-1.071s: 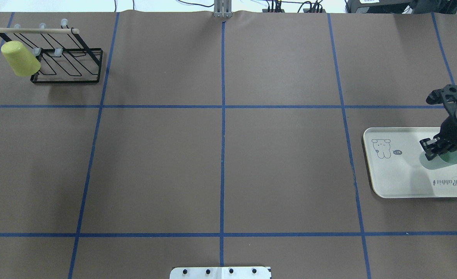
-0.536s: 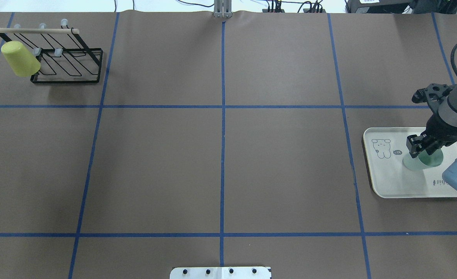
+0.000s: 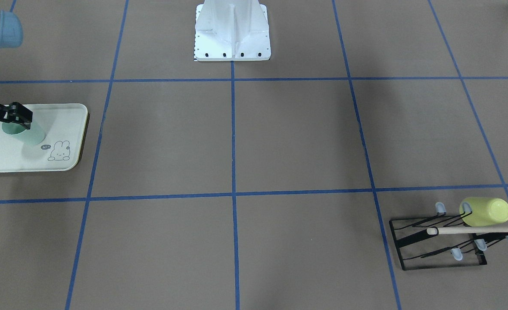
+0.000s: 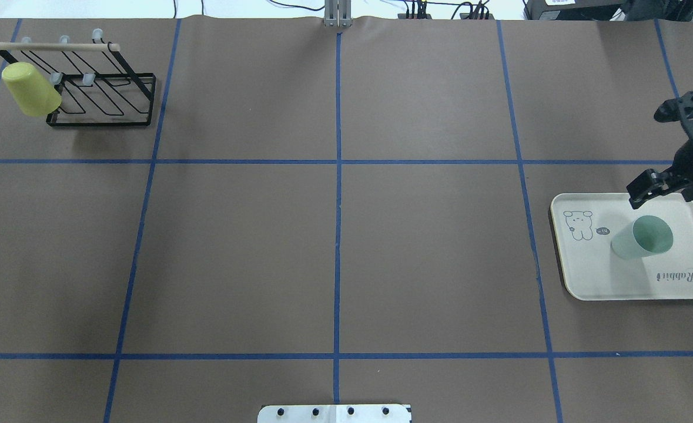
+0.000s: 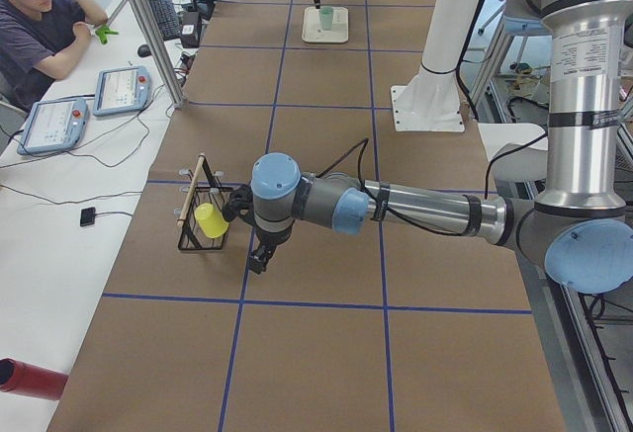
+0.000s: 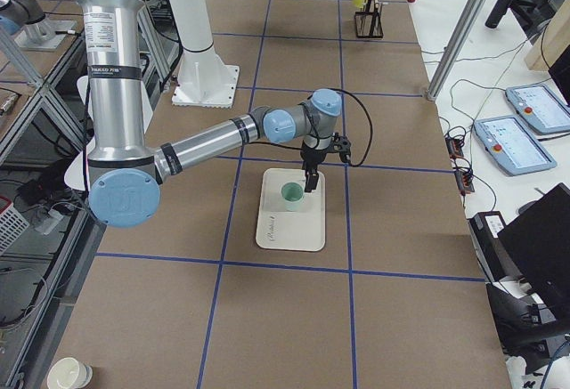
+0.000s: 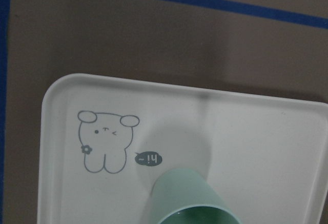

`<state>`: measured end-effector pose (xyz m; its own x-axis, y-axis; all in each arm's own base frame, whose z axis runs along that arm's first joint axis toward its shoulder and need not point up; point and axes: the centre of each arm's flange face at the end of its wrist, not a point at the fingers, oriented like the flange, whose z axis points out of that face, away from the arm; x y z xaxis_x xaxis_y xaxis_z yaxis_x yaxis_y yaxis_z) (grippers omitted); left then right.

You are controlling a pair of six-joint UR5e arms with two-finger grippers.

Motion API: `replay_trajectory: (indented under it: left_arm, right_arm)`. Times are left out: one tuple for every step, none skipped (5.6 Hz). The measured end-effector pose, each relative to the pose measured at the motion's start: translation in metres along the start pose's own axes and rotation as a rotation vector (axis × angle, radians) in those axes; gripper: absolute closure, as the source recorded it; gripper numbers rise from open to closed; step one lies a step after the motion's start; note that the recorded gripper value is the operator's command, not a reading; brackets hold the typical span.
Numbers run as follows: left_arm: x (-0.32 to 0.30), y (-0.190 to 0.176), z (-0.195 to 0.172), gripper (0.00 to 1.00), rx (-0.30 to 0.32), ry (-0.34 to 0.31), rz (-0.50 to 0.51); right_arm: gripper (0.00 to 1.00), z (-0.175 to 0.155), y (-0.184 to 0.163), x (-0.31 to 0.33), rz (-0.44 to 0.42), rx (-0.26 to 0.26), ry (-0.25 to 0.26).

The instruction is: Left arm grabs green cup and hands to right arm on tray

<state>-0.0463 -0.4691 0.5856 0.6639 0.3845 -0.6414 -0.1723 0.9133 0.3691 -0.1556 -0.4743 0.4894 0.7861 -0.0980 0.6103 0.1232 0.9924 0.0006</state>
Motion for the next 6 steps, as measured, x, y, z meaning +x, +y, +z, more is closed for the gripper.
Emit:
replay_trajectory:
  left_arm:
    - [-0.019,0.018,-0.016,0.00,-0.007,0.001,-0.097]
    - [-0.034,0.032,-0.032,0.00,-0.008,0.000,-0.174]
    - [-0.041,0.051,-0.033,0.00,-0.021,0.002,-0.218]
    - [-0.045,0.074,-0.025,0.00,-0.043,0.009,-0.252]
    - [-0.047,0.089,-0.019,0.00,-0.057,0.013,-0.273]
    - [-0.045,0.093,-0.019,0.00,-0.057,0.013,-0.279]
  right_arm:
    - [0.00,-0.038,-0.008,0.022,-0.017,0.013,0.013]
    - [0.00,-0.073,-0.016,0.050,-0.046,0.006,0.029]
    - [0.00,-0.092,-0.014,0.081,-0.069,-0.005,0.025]
    - [0.00,-0.091,-0.001,0.111,-0.081,-0.018,0.005]
    - [0.00,-0.080,0.017,0.136,-0.080,-0.034,-0.007]
    - [0.00,-0.064,0.033,0.154,-0.077,-0.038,-0.009]
